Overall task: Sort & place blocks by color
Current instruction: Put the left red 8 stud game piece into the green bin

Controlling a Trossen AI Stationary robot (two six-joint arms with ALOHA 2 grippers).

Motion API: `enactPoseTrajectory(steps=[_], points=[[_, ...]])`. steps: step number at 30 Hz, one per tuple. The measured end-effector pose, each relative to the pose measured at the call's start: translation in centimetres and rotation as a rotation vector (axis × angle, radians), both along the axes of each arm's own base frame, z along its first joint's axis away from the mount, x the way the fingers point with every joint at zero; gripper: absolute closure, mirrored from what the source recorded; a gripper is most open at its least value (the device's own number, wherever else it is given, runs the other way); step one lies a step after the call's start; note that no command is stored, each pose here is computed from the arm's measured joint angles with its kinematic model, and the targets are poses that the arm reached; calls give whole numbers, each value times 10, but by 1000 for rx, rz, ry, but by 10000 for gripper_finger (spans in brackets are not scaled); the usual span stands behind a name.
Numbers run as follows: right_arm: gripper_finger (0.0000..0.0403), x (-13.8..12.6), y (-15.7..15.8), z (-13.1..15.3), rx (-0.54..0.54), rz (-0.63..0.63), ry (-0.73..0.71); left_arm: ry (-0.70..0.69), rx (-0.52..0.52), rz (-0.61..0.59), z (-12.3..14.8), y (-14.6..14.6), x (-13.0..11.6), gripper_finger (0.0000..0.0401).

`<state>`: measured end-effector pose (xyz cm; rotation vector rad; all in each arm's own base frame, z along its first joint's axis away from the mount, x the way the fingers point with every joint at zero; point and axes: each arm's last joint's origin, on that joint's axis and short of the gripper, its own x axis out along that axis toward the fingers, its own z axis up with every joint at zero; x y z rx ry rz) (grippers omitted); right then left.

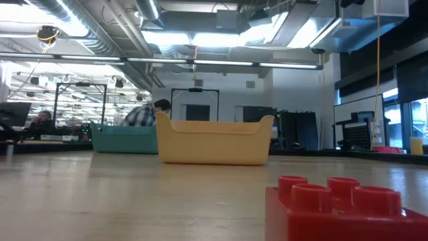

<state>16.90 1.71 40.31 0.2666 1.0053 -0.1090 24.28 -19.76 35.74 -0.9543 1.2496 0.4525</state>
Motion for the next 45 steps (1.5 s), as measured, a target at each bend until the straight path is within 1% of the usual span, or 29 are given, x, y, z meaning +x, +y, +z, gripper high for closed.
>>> enactPoseTrajectory(steps=[2,4,7,9,13,16,22,25,30,32,34,37,45], points=[[194,2,1,1,3,7,-27,-15,-34,24,-8,-11,-2,230],[194,4,2,3,5,12,-50,-26,-45,38,-17,-20,-4,230],[194,6,4,4,7,22,-78,-41,21,32,-36,-29,-12,230],[194,6,5,5,6,31,-86,-20,67,18,-52,-32,-18,230],[194,7,5,5,-8,51,-91,0,79,9,-85,-37,-24,230],[194,7,5,5,-10,53,-90,-43,48,-3,-108,-40,-22,230],[194,7,5,5,-38,93,-93,-221,-19,-148,-143,-46,-17,230],[194,7,5,5,-51,111,-94,-280,-10,-202,-154,-45,-17,230],[194,7,5,5,-55,117,-95,-259,75,-277,-173,-43,-12,230],[194,7,5,5,-61,126,-96,-275,98,-307,-178,-46,-6,230],[194,7,5,5,-67,135,-97,-262,128,-335,-185,-47,-3,230],[194,7,5,5,-70,138,-96,-243,146,-326,-194,-49,2,230],[194,7,5,5,-85,160,-101,-221,130,-255,-198,-50,4,230]])
